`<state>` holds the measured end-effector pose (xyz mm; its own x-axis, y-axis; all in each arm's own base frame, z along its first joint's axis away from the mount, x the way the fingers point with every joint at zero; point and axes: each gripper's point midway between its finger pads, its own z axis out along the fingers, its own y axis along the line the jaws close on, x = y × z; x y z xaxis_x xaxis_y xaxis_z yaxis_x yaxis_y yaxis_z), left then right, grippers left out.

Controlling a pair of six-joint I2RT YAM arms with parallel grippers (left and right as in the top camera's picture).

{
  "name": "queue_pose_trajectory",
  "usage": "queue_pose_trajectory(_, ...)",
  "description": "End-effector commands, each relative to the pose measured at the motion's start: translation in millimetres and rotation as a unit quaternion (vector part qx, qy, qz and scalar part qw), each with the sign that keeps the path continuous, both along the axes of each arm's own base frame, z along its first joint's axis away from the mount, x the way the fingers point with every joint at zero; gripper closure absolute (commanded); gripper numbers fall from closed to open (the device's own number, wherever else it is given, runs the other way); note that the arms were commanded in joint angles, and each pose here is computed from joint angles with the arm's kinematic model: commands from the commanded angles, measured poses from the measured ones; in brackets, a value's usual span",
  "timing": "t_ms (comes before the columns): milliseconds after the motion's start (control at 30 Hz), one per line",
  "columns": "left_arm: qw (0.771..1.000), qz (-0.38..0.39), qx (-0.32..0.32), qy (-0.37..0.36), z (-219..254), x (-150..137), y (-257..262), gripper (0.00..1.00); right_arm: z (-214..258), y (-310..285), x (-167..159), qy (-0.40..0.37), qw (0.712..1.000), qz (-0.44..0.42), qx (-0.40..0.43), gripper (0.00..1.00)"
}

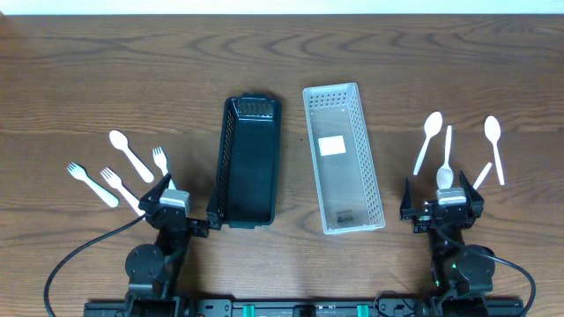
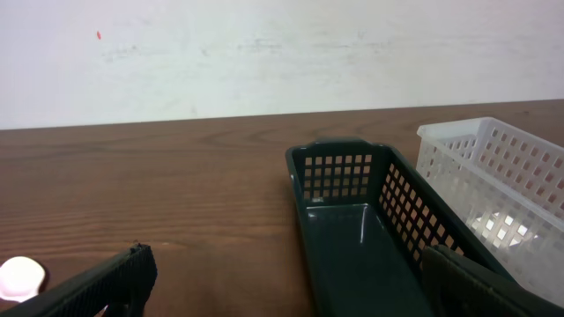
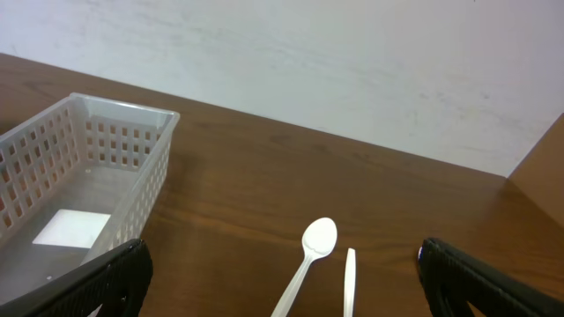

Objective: Pack container

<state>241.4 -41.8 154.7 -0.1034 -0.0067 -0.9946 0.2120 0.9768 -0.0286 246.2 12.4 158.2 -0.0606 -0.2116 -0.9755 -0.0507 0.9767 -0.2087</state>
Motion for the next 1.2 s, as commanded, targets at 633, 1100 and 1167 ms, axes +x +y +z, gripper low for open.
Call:
queue_pose_trajectory(633, 1.0, -0.016, 0.005, 0.026, -17, -2, -5, 0.02, 0, -3, 0, 0.0, 1.0, -0.006, 0.003, 0.01)
queue_pose_trajectory(1100, 0.991, 0.043, -0.12, 0.046, 28, 1, 9, 0.02, 39, -12, -1, -0.025, 0.989, -0.035, 0.139, 0.01)
queue_pose_trajectory(1167, 0.99, 0.058, -0.117, 0.055, 44, 6, 14, 0.02, 52, -13, 2, -0.019, 0.991, -0.037, 0.129, 0.01)
